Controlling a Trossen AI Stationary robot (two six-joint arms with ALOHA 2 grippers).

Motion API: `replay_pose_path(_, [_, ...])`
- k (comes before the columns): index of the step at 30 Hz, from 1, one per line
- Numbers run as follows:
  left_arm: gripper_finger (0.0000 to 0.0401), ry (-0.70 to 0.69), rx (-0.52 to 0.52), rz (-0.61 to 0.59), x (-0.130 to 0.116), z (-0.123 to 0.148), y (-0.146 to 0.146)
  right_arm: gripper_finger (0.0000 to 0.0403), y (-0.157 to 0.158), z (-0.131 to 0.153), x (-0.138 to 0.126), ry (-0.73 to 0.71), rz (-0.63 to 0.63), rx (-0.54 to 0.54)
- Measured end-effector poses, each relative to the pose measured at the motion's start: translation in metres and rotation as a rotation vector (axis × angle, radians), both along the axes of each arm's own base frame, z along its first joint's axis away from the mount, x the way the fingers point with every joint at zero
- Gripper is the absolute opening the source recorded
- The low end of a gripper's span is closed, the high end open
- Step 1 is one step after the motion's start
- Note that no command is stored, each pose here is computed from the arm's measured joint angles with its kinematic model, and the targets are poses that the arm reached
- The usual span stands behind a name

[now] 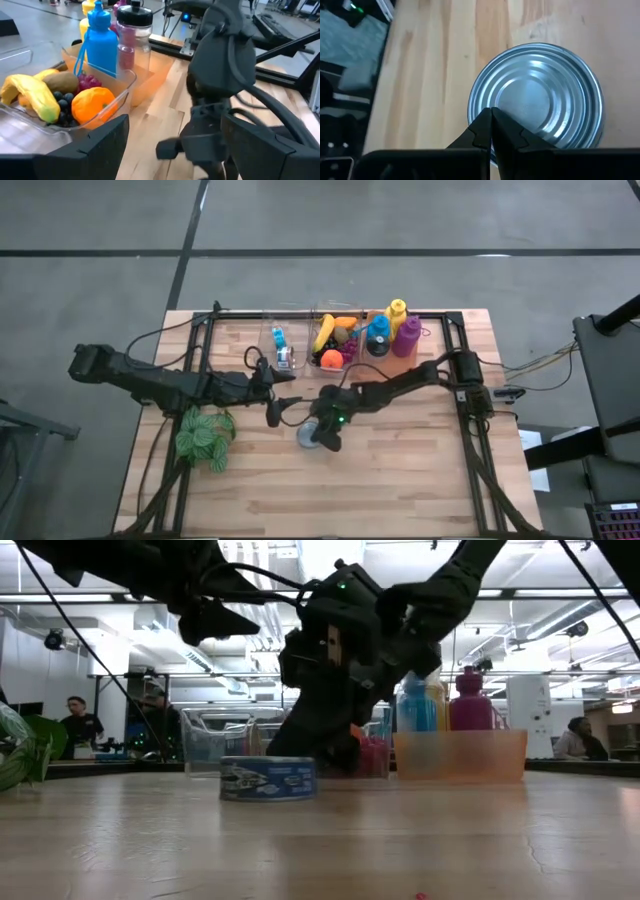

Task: Pick & Place Food Item
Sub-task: Put the blue tuna can into the left transparent bin

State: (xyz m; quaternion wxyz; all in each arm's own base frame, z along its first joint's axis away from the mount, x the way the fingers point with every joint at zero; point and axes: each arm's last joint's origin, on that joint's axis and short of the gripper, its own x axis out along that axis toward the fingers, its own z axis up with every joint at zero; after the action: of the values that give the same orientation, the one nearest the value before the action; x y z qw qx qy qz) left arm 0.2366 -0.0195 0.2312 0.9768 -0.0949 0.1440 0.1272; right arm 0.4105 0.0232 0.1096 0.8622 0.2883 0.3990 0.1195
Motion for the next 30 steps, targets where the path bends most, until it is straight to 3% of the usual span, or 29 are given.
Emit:
replay_pose_path(7, [0.0322,-0.001,0.006,0.006,0.000,0.000,0.000,0.0008,-0.002,0.026,-0.017,0.010,-0.030,-0.086])
replay_pose_path(16, [0.0322,-0.005,-0.010,0.009,0.000,0.000,0.000,0.0008,0.003,0.078,-0.056,-0.147,-0.060,-0.166])
replay_pose_path(22, [0.0322,0.034,-0.346,0.025,-0.002,-0.009,-0.002,0.0008,0.008,0.093,-0.083,-0.200,-0.131,-0.240])
replay_pose_path(24, [0.0322,0.065,-0.403,0.004,-0.002,-0.012,-0.004,0.0008,0.011,0.090,-0.089,-0.205,-0.150,-0.263])
replay_pose_path(26, [0.0322,0.088,-0.384,-0.014,-0.003,-0.014,-0.004,0.0008,0.012,0.090,-0.089,-0.243,-0.164,-0.258])
replay_pose_path(30, [0.0322,0.128,-0.130,-0.122,-0.003,-0.014,-0.007,0.0008,0.013,0.077,-0.089,-0.242,-0.165,-0.253])
